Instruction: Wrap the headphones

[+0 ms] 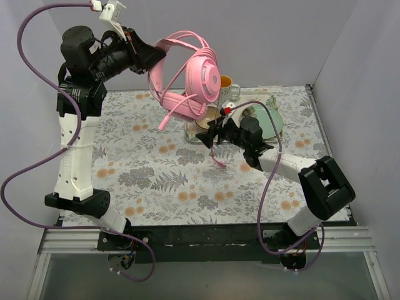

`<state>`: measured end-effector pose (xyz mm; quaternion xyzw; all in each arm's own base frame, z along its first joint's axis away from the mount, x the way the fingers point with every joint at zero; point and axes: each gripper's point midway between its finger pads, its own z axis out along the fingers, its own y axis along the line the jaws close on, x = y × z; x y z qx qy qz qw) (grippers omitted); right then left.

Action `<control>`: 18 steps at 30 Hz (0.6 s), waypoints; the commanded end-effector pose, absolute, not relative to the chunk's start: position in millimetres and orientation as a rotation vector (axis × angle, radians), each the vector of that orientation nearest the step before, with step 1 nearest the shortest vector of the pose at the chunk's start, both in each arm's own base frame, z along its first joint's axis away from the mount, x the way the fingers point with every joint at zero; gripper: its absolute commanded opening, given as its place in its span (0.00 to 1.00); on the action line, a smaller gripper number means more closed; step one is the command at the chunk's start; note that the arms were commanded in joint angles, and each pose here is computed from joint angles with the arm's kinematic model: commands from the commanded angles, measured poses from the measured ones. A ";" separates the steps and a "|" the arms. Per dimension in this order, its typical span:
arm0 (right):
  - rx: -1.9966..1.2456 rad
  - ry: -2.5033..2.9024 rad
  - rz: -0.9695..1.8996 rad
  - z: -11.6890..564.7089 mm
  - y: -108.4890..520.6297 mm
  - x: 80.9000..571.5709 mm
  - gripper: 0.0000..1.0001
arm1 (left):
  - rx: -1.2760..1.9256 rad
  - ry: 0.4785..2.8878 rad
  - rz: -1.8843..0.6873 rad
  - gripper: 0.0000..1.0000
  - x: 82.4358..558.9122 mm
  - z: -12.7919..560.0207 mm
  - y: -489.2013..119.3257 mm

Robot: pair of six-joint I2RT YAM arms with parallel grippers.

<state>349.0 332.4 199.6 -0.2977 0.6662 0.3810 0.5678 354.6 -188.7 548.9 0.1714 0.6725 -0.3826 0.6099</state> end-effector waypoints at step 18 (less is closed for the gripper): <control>-0.693 1.518 0.897 164.6 306.8 318.0 0.77 | 0.391 1.392 -0.901 0.00 318.9 605.9 -181.9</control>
